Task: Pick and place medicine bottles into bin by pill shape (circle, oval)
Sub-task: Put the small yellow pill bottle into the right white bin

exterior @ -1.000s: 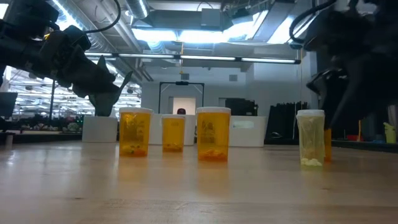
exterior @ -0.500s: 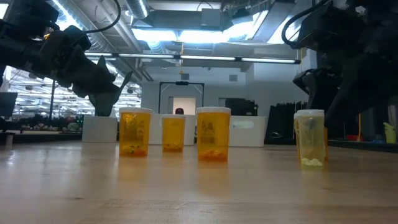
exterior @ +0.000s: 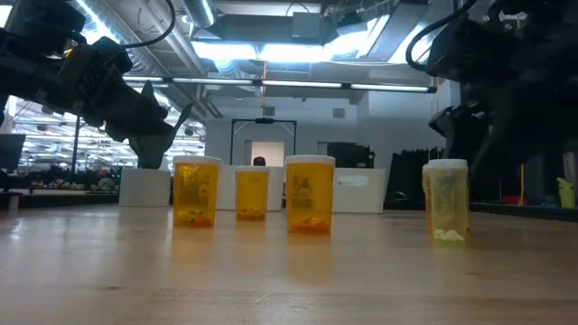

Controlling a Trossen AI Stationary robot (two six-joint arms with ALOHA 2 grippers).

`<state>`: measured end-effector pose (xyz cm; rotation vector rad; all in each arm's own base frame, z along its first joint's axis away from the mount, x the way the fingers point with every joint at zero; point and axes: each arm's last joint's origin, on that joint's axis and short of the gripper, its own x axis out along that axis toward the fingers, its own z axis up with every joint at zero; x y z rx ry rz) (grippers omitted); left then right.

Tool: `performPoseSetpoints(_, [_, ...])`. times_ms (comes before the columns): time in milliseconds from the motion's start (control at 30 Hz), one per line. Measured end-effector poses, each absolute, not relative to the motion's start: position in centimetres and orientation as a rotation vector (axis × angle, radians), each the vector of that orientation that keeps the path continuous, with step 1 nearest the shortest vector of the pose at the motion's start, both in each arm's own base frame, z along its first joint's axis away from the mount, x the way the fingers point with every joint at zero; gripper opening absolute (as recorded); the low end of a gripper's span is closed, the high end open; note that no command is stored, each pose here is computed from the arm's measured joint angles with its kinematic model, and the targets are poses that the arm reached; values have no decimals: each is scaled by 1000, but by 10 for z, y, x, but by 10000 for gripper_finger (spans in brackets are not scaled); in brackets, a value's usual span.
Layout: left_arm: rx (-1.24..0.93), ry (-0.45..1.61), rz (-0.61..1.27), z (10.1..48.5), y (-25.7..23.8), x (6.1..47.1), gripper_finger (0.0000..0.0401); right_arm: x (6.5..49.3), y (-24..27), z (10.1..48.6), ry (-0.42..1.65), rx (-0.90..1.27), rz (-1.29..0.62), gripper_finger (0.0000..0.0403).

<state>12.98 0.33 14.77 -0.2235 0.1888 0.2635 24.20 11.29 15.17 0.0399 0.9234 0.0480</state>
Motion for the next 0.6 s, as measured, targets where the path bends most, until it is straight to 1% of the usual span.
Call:
performPoseSetpoints(133, [-224, 189, 263, 148, 3, 130, 259, 242, 113, 152, 924, 40, 50, 282])
performPoseSetpoints(233, [-223, 189, 263, 148, 3, 130, 259, 242, 113, 152, 923, 19, 64, 303])
performPoseSetpoints(433, [-224, 189, 263, 148, 3, 130, 259, 246, 116, 155, 870, -3, 109, 307])
performPoseSetpoints(600, [-224, 189, 263, 148, 3, 130, 259, 247, 116, 151, 880, -30, 121, 307])
